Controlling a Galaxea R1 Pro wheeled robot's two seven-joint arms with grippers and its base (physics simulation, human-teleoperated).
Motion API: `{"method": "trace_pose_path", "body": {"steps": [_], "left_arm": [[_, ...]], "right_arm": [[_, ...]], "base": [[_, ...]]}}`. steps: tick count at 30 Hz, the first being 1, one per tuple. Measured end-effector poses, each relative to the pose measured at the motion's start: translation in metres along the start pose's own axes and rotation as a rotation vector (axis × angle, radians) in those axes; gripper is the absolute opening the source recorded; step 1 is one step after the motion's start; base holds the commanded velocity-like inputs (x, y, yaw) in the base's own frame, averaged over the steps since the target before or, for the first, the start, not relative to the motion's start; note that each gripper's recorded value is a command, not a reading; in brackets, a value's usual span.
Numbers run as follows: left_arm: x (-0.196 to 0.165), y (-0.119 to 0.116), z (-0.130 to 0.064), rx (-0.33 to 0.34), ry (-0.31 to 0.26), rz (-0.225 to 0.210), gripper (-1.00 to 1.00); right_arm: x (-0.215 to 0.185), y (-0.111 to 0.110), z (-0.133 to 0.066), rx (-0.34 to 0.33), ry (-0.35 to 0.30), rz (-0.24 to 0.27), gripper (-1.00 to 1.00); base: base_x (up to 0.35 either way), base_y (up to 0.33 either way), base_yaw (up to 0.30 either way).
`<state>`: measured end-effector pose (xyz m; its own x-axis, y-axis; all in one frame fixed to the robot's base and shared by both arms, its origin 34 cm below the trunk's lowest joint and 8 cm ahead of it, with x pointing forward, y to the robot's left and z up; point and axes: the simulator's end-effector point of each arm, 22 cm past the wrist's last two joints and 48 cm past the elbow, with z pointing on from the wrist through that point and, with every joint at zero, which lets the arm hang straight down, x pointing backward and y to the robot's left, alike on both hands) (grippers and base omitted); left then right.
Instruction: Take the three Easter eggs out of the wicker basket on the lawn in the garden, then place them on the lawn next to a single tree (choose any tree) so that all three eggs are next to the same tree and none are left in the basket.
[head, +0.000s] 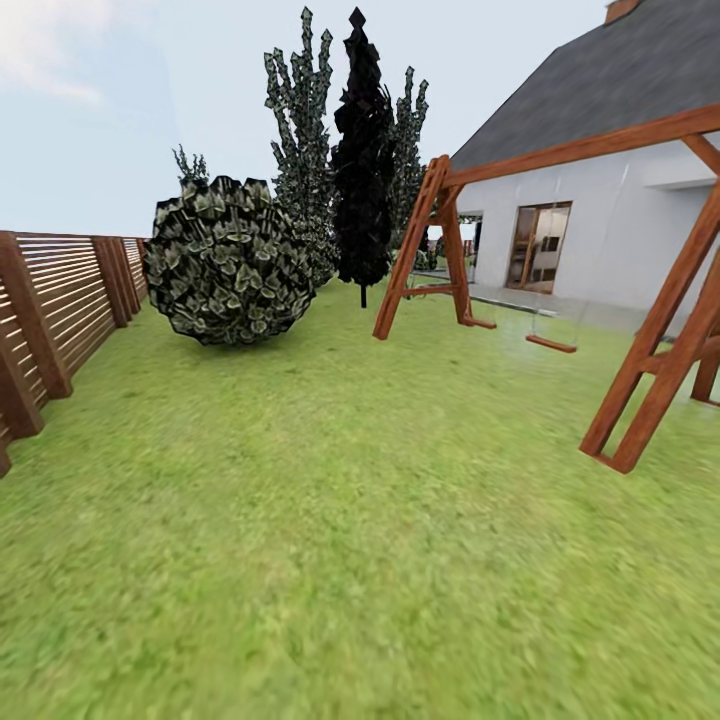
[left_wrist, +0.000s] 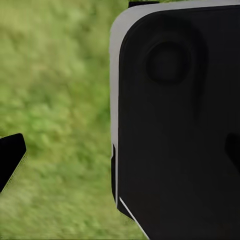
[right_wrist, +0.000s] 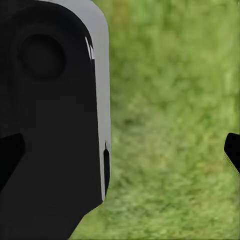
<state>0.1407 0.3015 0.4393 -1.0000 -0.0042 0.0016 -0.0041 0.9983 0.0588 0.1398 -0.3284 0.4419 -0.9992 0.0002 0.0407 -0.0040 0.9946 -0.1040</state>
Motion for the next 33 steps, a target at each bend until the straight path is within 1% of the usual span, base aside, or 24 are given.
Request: {"method": "trace_pose_path", "body": {"steps": [7,17,33], "left_arm": [[0.0001,-0.0002,0.0,0.0,0.0,0.0,1.0],[-0.0007,0.0012,0.0,-0.001,-0.001,-0.001,1.0],[-0.0007,0.0009,0.0,-0.001,-0.001,-0.001,1.0]], "right_arm": [[0.0,-0.0018,0.0,0.002,0.0,0.003,1.0],[-0.0001,0.0016,0.0,-0.003,0.0,-0.009,1.0],[-0.0001,0.0006,0.0,-0.002,0.0,-0.01,1.0]], "base": [[0.334,0.0,0.0],[0.334,0.0,0.0],[0.335,0.0,0.0]]}}
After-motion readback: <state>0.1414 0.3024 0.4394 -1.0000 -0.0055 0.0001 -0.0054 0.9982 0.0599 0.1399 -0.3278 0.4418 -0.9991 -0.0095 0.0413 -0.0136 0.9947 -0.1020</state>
